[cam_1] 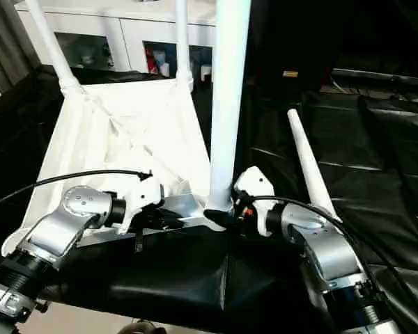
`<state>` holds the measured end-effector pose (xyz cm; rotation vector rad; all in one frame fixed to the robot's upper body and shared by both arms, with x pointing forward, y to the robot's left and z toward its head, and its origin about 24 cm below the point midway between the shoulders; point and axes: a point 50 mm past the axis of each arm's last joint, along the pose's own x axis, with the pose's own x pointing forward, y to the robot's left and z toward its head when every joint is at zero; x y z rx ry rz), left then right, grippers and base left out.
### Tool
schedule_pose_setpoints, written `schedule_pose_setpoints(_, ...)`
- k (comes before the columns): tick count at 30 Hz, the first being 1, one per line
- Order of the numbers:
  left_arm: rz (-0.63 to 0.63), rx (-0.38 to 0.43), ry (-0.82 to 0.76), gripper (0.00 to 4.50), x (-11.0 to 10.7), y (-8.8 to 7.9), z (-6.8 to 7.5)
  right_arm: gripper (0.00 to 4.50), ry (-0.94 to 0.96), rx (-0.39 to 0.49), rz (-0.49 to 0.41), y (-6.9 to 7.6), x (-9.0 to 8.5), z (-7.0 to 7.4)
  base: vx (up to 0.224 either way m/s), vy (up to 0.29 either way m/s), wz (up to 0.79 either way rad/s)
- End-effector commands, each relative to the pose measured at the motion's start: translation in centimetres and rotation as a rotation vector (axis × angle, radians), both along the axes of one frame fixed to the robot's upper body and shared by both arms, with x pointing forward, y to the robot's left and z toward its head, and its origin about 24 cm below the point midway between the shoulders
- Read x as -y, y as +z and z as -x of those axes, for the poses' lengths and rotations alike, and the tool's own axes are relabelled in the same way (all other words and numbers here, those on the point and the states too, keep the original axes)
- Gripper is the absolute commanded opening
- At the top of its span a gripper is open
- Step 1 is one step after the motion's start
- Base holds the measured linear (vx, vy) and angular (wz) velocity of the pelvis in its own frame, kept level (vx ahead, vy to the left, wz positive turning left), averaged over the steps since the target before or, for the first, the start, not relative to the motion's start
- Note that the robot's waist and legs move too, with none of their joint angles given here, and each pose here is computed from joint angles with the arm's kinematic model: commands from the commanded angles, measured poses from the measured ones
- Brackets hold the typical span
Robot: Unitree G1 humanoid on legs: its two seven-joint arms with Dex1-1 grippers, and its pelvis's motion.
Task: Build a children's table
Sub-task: Rotate leg to tighten
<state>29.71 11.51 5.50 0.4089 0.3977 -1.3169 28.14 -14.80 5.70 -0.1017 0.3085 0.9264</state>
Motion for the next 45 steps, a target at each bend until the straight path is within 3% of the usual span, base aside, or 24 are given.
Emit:
schedule_pose_setpoints(1, 0.065, 0.044, -0.038, 0.00, 1.5, 1.5, -0.4, 2.75, -0.147, -0.015, -0.032, -0.4, 1.0, -0.7, 0.000, 0.000, 0.00)
schedule_pose_setpoints(6, 0.066, 0.095, 0.216, 0.00, 2.8, 1.1, -2.9, 2.74, -0.453, -0.110, -0.078, -3.3, -0.3, -1.3, 0.000, 0.000, 0.00)
schedule_pose_setpoints(8, 0.066, 0.095, 0.216, 0.00, 2.8, 1.1, -2.9, 2.74, -0.453, -0.110, -0.078, -3.3, -0.3, -1.3, 0.000, 0.000, 0.00)
schedule_pose_setpoints(10, 0.083, 0.101, 0.452, 0.00, 5.2, 0.9, -4.7, 2.74, -0.706, -0.164, -0.041, -5.2, -2.0, -2.6, 0.000, 0.000, 0.00)
schedule_pose_setpoints(13, 0.082, 0.098, 0.510, 0.00, 6.5, 0.7, -5.0, 2.74, -0.785, -0.163, -0.003, -5.4, -2.5, -3.5, 0.000, 0.000, 0.00)
schedule_pose_setpoints(17, 0.078, 0.109, 0.504, 0.00, 7.6, 0.8, -5.0, 2.74, -0.819, -0.163, -0.036, -4.8, -3.0, -4.3, 0.000, 0.000, 0.00)
schedule_pose_setpoints(23, 0.087, 0.124, 0.414, 0.00, 7.9, 1.0, -4.7, 2.74, -0.727, -0.112, -0.072, -3.6, -4.3, -4.9, 0.000, 0.000, 0.00)
schedule_pose_setpoints(24, 0.095, 0.134, 0.373, 0.00, 7.8, 1.1, -4.5, 3.30, -0.713, -0.099, -0.078, -3.4, -4.3, -5.1, 0.000, 0.000, 0.00)
schedule_pose_setpoints(28, 0.110, 0.127, 0.308, 0.00, 7.4, 1.2, -4.1, 3.56, -0.676, -0.080, -0.104, -2.5, -3.7, -5.2, 0.000, 0.000, 0.00)
schedule_pose_setpoints(30, 0.124, 0.126, 0.208, 0.00, 6.5, 1.2, -3.4, 3.84, -0.587, -0.020, -0.079, -1.2, -2.3, -5.1, 0.000, 0.000, 0.00)
schedule_pose_setpoints(32, 0.130, 0.115, 0.176, 0.00, 6.0, 1.2, -3.1, 3.91, -0.538, 0.003, -0.045, -0.9, -1.7, -4.9, 0.000, 0.000, 0.00)
schedule_pose_setpoints(33, 0.131, 0.113, 0.171, 0.00, 6.0, 1.2, -3.1, 4.15, -0.530, 0.006, -0.039, -0.8, -1.7, -4.8, 0.000, 0.000, 0.00)
schedule_pose_setpoints(36, 0.149, 0.100, 0.084, 0.00, 4.8, 1.5, -2.4, 4.26, -0.332, 0.034, 0.048, 0.1, -0.5, -3.4, 0.000, 0.000, 0.00)
schedule_pose_setpoints(39, 0.115, 0.095, 0.000, 0.00, 3.4, 1.5, -1.7, 4.45, -0.100, 0.037, 0.114, 1.0, 0.7, -1.0, 0.000, 0.000, 0.00)
schedule_pose_setpoints(42, 0.111, 0.086, -0.042, 0.00, 2.7, 1.7, -1.3, 4.45, 0.005, 0.019, 0.133, 1.3, 1.2, 0.2, 0.000, 0.000, 0.00)
schedule_pose_setpoints(45, 0.103, 0.077, -0.073, 0.00, 2.4, 1.8, -1.0, 4.45, 0.032, 0.026, 0.140, 1.6, 1.2, 0.3, 0.000, 0.000, 0.00)
